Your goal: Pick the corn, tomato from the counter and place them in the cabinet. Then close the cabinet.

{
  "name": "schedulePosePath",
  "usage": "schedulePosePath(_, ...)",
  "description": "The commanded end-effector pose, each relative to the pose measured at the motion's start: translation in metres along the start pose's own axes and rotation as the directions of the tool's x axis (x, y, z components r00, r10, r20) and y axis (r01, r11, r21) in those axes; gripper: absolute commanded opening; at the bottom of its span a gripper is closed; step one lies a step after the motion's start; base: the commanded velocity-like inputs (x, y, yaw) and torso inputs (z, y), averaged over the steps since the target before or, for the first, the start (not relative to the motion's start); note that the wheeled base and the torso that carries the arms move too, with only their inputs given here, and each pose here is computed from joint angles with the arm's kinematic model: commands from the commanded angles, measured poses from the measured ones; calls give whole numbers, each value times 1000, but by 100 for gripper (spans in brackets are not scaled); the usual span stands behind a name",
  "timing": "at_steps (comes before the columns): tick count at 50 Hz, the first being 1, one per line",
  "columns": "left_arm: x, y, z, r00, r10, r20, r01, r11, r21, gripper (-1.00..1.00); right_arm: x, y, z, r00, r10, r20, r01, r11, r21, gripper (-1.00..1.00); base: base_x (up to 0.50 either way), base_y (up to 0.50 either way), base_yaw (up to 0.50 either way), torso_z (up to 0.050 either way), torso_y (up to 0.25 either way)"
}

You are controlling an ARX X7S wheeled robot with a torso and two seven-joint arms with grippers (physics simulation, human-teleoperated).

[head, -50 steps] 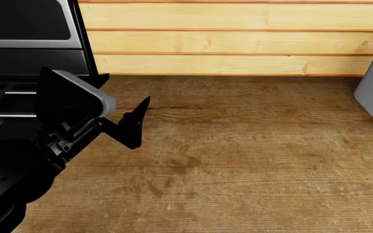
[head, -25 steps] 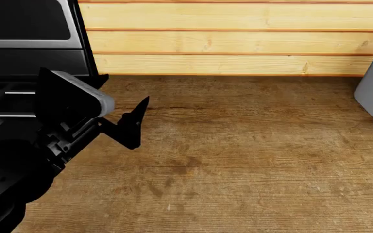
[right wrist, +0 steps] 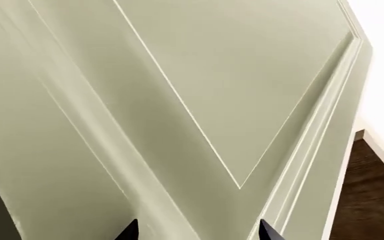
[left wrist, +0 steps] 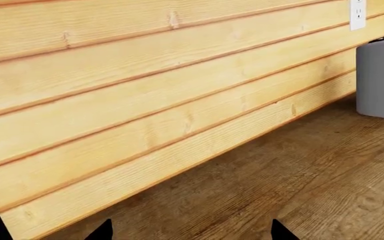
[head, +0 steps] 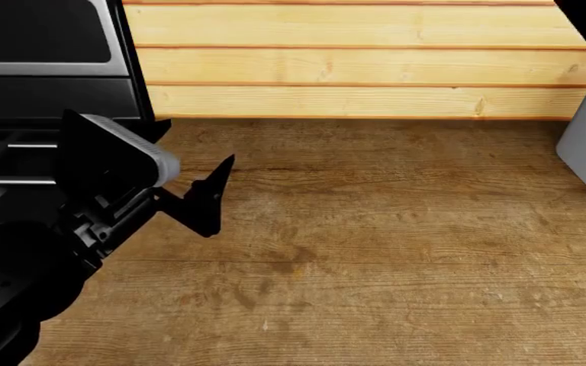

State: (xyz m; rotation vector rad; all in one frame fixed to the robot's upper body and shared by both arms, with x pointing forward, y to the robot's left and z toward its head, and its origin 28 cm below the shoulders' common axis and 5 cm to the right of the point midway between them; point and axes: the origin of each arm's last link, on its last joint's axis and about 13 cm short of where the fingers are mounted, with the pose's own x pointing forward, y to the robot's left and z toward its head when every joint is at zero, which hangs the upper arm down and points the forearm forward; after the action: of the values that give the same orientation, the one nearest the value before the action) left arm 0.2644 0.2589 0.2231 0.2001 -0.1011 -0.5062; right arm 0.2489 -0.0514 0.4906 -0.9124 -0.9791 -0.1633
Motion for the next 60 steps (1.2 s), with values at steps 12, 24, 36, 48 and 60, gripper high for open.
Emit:
schedulePosePath(12, -1, 1, 0, 1000, 0, -4, 0, 1000, -1, 100, -12, 59, -69, 769, 469, -435, -465, 877, 124, 100, 4, -1, -1, 0, -10)
schedulePosePath(24, -2, 1, -2, 1000, 1, -6, -1, 1000, -2, 100, -7, 60, -73, 760, 463, -455, -479, 873, 89, 100, 4, -1, -2, 0, -9)
schedulePosePath(36, -2, 1, -3, 1000, 1, -7, -1, 1000, -3, 100, -8, 62, -76, 717, 479, -507, -516, 853, 76, 100, 7, 0, 0, 0, -10)
schedulePosePath(48, -2, 1, -5, 1000, 2, -11, -2, 1000, -3, 100, -9, 61, -80, 687, 478, -547, -525, 847, 81, 100, 7, 0, 2, 0, -11)
schedulePosePath(60, -1, 0, -5, 1000, -1, -11, 1, 1000, -3, 100, -11, 57, -80, 675, 482, -558, -528, 844, 89, 100, 7, 1, 1, 0, -10)
